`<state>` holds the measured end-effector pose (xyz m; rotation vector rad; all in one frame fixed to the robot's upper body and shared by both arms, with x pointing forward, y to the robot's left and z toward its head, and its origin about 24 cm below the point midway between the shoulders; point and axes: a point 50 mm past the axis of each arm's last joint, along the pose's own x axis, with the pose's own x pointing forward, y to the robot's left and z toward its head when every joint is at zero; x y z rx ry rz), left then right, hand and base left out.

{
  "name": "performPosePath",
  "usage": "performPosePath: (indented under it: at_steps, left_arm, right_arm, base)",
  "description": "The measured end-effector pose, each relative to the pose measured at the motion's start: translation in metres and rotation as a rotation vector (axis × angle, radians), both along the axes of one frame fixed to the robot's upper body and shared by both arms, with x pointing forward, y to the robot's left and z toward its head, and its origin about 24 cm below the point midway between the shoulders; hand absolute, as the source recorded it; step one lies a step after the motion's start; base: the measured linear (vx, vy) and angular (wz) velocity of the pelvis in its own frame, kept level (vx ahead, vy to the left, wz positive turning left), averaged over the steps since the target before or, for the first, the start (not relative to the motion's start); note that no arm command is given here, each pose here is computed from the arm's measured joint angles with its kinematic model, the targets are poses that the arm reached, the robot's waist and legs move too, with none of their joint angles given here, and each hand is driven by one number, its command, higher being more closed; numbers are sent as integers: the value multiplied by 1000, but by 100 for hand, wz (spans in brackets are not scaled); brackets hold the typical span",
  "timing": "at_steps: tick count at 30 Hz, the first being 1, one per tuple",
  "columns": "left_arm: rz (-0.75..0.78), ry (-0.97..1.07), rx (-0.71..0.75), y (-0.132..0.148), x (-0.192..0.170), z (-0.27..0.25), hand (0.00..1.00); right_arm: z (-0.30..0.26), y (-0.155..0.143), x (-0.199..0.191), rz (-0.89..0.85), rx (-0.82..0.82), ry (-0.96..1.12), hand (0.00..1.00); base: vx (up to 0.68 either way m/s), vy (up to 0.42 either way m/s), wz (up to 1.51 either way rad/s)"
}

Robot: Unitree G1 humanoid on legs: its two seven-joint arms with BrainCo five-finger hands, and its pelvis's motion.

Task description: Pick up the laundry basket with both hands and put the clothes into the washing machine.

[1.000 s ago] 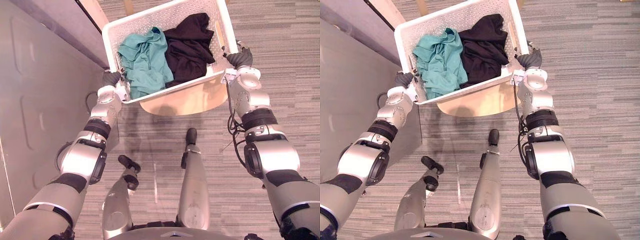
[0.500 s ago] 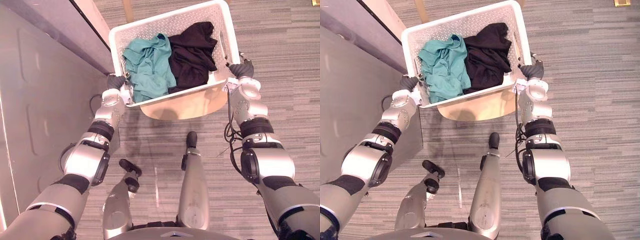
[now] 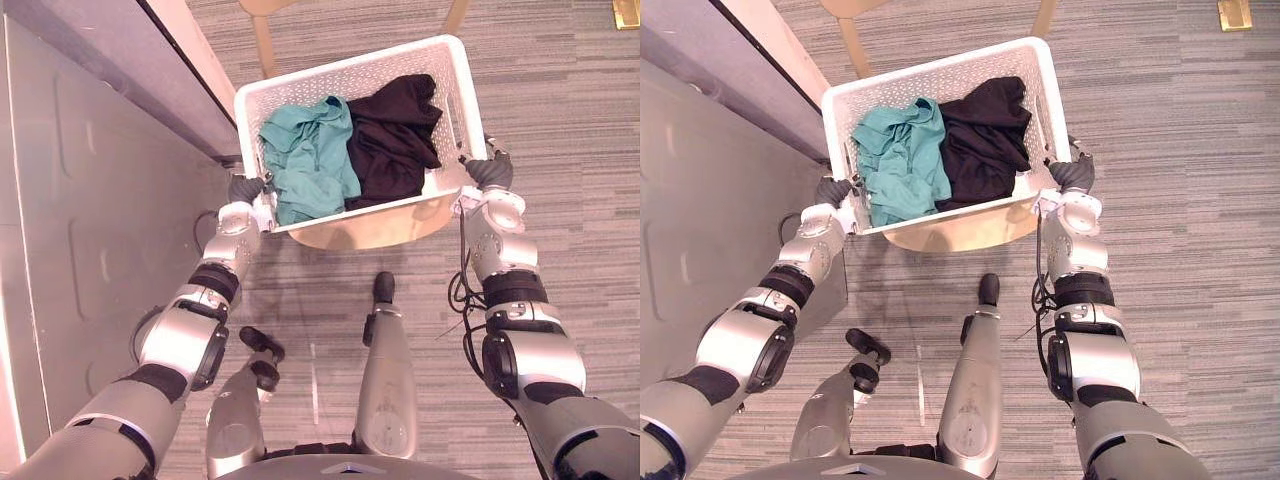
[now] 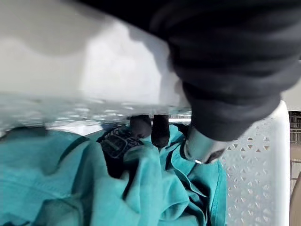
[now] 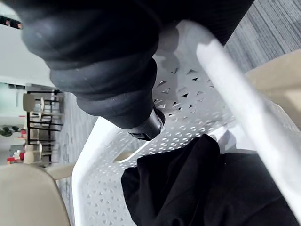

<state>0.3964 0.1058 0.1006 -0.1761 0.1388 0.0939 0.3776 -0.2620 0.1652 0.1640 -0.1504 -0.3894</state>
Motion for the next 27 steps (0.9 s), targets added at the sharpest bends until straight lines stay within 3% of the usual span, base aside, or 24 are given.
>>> performPosePath:
  at_steps: [10, 14, 20, 27]
  left_arm:
    - [-33, 59, -21, -14, -9, -19, 0]
    - [15, 24, -47, -3, -5, -9, 0]
    - [-83, -54, -63, -27, -7, 7, 0]
    - [-14, -91, -97, 3, -24, -12, 0]
  right_arm:
    - [-24, -8, -9, -70, 64, 50, 0]
    - [-20, -1, -13, -48, 65, -1, 0]
    - [-49, -32, -46, -153, 79, 39, 0]
    - [-81, -48, -82, -210, 13, 123, 0]
  base:
    - [32, -50, 1]
    - [49, -159, -21]
    - [9, 41, 5]
    - [-60, 22, 0]
